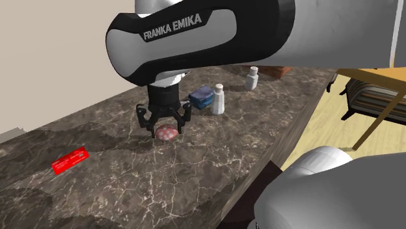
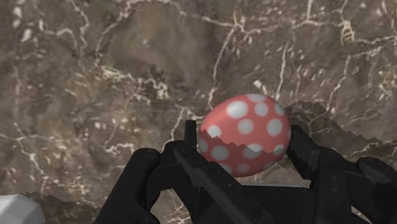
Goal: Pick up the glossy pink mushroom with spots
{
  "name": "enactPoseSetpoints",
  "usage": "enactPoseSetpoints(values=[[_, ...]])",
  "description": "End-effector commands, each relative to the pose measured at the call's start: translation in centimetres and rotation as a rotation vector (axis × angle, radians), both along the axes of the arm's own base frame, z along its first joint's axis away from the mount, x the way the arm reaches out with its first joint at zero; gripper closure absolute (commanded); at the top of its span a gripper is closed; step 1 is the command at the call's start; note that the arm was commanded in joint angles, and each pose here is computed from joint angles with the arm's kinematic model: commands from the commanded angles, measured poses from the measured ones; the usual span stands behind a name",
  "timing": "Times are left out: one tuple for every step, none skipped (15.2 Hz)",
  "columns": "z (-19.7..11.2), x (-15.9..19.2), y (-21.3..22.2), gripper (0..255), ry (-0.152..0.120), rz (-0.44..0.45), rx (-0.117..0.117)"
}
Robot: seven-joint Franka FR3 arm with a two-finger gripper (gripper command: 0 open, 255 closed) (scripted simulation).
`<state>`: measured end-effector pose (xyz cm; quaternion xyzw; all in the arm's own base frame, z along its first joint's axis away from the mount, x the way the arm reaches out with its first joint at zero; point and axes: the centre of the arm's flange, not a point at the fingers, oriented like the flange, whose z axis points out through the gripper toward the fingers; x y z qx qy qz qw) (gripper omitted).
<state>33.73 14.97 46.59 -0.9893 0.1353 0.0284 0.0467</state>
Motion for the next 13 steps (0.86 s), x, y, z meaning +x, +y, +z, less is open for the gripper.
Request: enactPoseSetpoints(values=[[1.2,-0.1,0.0,255,0.000,0.000,0.000],[1.7,-0.1,0.0,255,0.000,0.000,0.000],[2.2,-0.1,0.0,255,0.000,0.000,0.000],[2.8,-0.1,0.0,255,0.000,0.000,0.000],[3.3,-0.1,0.0,255,0.000,0.000,0.000],[3.8,-0.1,0.0,255,0.000,0.000,0.000],[4.4,-0.1,0.0,255,0.000,0.000,0.000],[4.9,-0.1,0.0,255,0.000,0.000,0.000],[5.4,-0.1,0.0,255,0.000,0.000,0.000],[5.9,-0.1,0.0,255,0.000,0.000,0.000],[6.5,-0.1,0.0,255,0.000,0.000,0.000],[6.5,-0.1,0.0,255,0.000,0.000,0.000],[6.5,-0.1,0.0,255,0.000,0.000,0.000]])
